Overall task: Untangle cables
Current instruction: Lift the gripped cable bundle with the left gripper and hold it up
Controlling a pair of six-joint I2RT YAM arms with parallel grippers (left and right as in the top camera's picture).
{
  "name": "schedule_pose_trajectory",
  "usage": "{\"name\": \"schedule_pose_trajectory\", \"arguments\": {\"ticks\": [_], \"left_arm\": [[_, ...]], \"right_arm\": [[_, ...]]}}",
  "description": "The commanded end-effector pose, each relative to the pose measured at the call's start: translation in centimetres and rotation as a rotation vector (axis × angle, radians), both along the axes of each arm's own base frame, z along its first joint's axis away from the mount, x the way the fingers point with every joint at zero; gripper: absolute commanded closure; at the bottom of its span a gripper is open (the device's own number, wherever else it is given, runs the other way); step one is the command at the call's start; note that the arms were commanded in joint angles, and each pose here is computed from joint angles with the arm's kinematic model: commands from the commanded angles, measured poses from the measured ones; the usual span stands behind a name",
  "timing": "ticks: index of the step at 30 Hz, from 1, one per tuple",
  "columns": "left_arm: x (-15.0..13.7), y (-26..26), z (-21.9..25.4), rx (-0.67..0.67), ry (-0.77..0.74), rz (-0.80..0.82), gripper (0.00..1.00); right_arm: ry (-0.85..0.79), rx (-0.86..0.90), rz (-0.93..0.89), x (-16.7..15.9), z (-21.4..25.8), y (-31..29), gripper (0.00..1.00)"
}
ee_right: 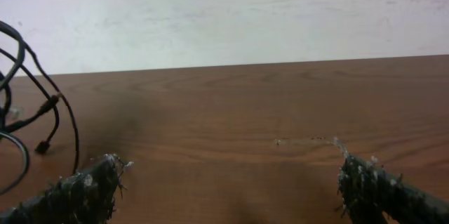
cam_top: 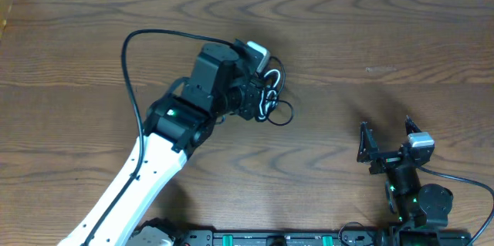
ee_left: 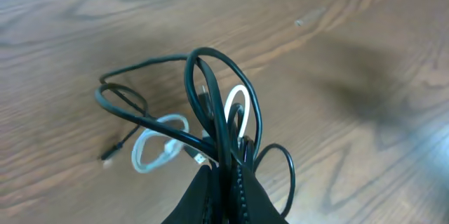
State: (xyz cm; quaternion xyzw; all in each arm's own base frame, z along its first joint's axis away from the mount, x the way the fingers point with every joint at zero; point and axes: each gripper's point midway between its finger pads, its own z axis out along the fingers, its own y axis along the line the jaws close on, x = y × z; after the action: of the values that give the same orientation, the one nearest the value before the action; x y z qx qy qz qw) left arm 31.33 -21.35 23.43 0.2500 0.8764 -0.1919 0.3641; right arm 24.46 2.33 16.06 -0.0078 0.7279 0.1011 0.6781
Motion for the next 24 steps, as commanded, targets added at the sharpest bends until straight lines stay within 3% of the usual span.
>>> {"name": "schedule_pose_trajectory", "arguments": {"ticks": [1,10,24], "left_arm": [[0.6,1.0,1.2,0.002,-0.033,0.037,0.92],[0.7,1.2,1.1,0.014,-0.031,0.047,0.92],[2.2,4.6,-0.6,0.176,-0.046,0.203,0.92]], "right_arm": [[0.003,-0.010,-0.001,0.0,-0.1,0.0,0.01],[0.003,-0.010,-0.001,0.0,-0.1,0.0,0.01],[0.003,-0.010,-0.001,0.0,-0.1,0.0,0.01]]}}
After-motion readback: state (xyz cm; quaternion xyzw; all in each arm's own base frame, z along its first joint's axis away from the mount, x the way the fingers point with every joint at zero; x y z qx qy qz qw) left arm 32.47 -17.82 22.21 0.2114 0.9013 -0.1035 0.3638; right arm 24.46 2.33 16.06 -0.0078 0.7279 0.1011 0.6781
